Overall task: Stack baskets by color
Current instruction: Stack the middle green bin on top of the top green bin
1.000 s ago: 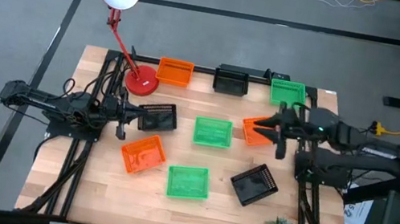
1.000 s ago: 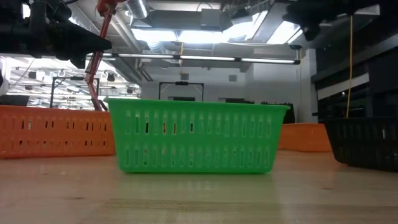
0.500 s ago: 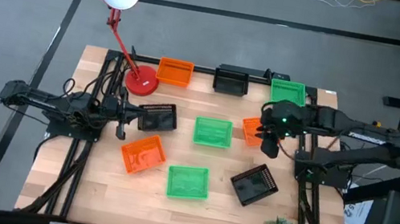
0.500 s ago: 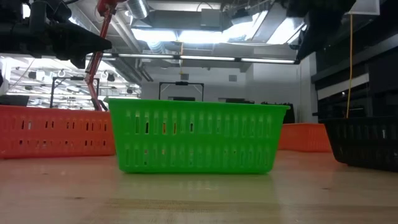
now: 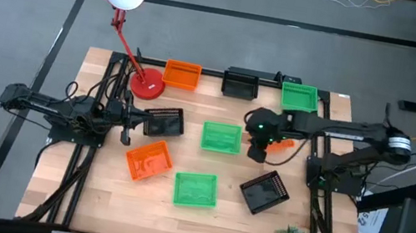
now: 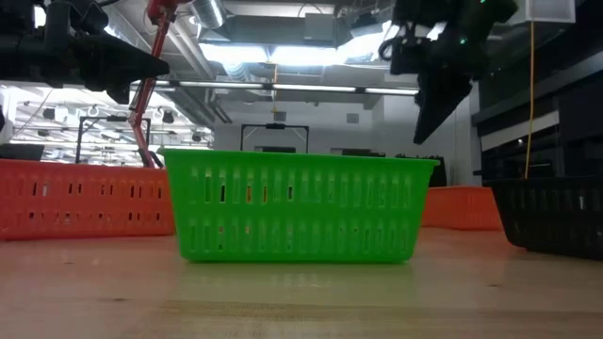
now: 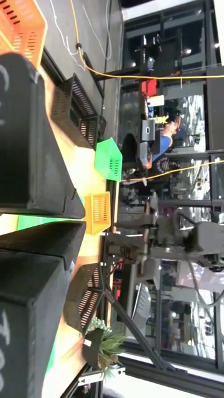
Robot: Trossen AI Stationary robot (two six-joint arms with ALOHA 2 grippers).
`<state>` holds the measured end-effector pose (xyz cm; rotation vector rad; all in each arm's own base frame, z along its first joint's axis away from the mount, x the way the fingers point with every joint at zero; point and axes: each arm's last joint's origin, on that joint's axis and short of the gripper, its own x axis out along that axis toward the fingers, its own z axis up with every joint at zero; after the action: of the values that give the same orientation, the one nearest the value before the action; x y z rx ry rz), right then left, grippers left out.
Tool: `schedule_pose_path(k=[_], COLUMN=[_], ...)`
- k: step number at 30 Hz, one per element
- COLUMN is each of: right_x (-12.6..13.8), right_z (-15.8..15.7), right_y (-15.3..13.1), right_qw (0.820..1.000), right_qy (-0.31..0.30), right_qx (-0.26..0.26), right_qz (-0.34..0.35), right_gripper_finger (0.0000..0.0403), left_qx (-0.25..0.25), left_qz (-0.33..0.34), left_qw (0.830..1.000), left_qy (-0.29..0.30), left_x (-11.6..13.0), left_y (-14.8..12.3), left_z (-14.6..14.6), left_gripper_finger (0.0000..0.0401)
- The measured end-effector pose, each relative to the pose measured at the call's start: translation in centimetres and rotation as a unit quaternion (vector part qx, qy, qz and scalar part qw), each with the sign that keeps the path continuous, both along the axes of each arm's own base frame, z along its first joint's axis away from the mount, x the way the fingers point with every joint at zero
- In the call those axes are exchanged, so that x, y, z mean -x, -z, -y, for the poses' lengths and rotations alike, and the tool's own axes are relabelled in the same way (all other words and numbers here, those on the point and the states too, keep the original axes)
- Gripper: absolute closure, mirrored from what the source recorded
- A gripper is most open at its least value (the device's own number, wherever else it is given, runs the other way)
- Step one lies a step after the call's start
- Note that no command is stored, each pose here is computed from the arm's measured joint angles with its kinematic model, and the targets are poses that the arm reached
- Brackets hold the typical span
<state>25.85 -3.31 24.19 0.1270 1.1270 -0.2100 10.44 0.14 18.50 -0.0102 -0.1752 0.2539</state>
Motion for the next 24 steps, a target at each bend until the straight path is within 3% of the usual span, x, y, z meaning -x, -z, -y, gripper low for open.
schedule_pose_path(k=[5, 9, 20, 24], right_x=[-2.2, -4.3, -10.2, -11.5], right_z=[0.6, 1.0, 1.7, 1.9], right_y=[0.6, 0.8, 3.1, 4.1], right_qw=[0.998, 0.994, 0.97, 0.968], right_qy=[-0.001, -0.052, -0.182, -0.191], right_qx=[0.054, 0.094, 0.145, 0.148], right_qz=[-0.022, -0.034, -0.063, -0.074], right_gripper_finger=[0.0297, 0.0297, 0.0297, 0.0297], left_qx=[-0.001, -0.001, 0.0, -0.001], left_qz=[0.0, 0.0, 0.0, 0.0], left_qw=[1.0, 1.0, 1.0, 1.0], left_qy=[0.0, 0.0, 0.0, 0.0], left_x=[0.0, 0.0, 0.0, 0.0], left_y=[0.0, 0.0, 0.0, 0.0], left_z=[0.0, 0.0, 0.0, 0.0], left_gripper_finger=[0.039, 0.039, 0.039, 0.039])
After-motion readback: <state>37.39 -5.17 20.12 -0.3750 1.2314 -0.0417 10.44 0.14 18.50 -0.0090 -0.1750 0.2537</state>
